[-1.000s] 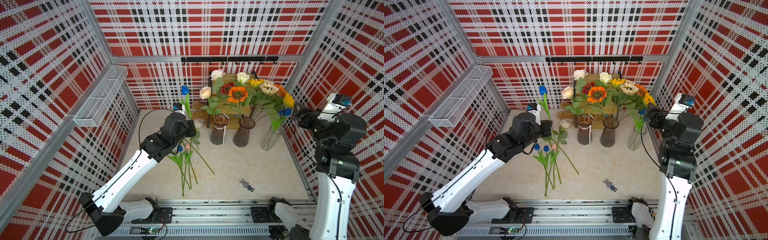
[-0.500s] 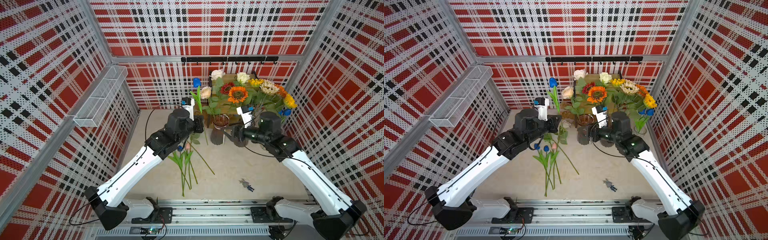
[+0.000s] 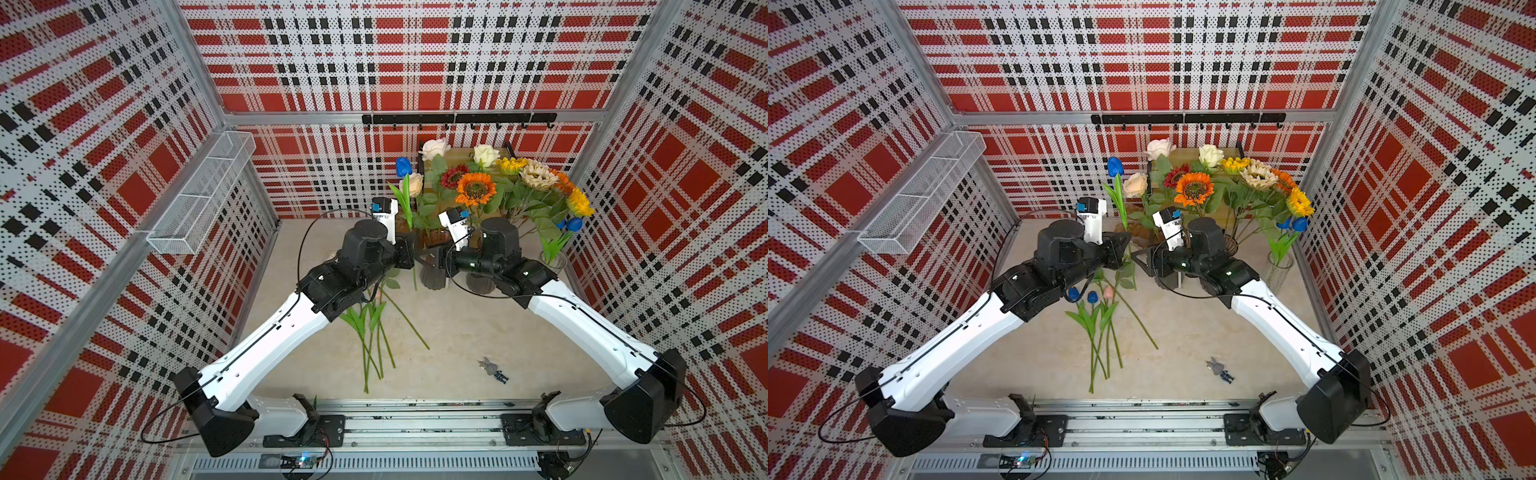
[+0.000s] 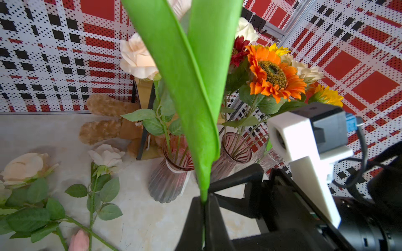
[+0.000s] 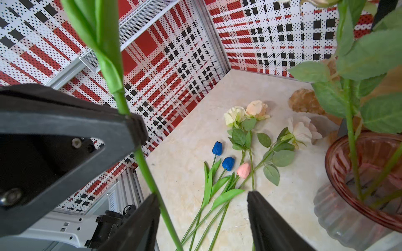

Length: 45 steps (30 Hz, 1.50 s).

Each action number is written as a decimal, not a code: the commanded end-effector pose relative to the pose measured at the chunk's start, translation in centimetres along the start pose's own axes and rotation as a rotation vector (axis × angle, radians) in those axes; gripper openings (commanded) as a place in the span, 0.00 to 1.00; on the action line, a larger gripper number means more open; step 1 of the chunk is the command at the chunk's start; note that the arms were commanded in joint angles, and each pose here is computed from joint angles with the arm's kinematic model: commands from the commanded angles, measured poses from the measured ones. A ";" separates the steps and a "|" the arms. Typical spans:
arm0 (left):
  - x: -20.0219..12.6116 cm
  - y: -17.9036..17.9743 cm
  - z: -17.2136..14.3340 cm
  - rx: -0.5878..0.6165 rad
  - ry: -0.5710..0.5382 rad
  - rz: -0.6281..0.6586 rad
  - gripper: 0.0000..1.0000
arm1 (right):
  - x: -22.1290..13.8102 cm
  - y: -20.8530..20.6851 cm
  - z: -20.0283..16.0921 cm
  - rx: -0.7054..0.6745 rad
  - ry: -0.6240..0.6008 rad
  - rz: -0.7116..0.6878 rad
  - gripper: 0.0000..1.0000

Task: Arrange the flowers in different vases according to their variety
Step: Pick up the flower at the center of the board.

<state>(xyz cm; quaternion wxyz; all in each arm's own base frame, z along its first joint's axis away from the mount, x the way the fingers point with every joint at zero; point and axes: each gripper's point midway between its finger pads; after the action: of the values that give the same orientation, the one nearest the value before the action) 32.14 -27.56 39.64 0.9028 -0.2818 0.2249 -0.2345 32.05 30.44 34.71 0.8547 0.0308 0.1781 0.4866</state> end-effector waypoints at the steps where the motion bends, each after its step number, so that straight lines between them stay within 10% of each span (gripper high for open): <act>1: -0.1 -1.2 -0.6 -0.011 0.018 -0.041 0.00 | 0.0 0.8 2.5 -0.041 -0.074 0.017 0.68; 23: 0.7 -0.5 -1.2 0.016 0.028 -0.015 0.00 | -0.3 2.2 2.2 -0.031 -0.071 0.054 0.64; 28: 1.1 -1.2 -1.7 0.015 0.045 -0.039 0.00 | 0.2 2.5 2.6 -0.033 -0.082 0.070 0.45; 31: 1.1 -1.2 -1.8 0.013 0.048 -0.042 0.00 | 0.2 2.6 3.1 -0.034 -0.088 0.073 0.14; 34: 0.8 -1.0 -1.4 0.007 0.033 -0.036 0.44 | -0.1 2.7 3.4 -0.029 -0.099 0.071 0.00; 45: -2.9 14.2 -1.2 -0.154 0.102 0.392 0.62 | -4.0 -1.1 4.6 -0.067 -0.073 -0.243 0.00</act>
<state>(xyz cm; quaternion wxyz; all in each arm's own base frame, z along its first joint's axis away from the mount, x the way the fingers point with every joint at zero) 34.76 -19.11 36.42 0.9119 -0.3026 0.2532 -0.1129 32.58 29.66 36.74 0.8856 0.0227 0.1649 0.4337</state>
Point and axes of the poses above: each gripper's point midway between its finger pads, its own x axis out along the fingers, its own y axis along the line the jaws close on, z = x × y, and after that the axes turned 14 degrees about -x, right-handed
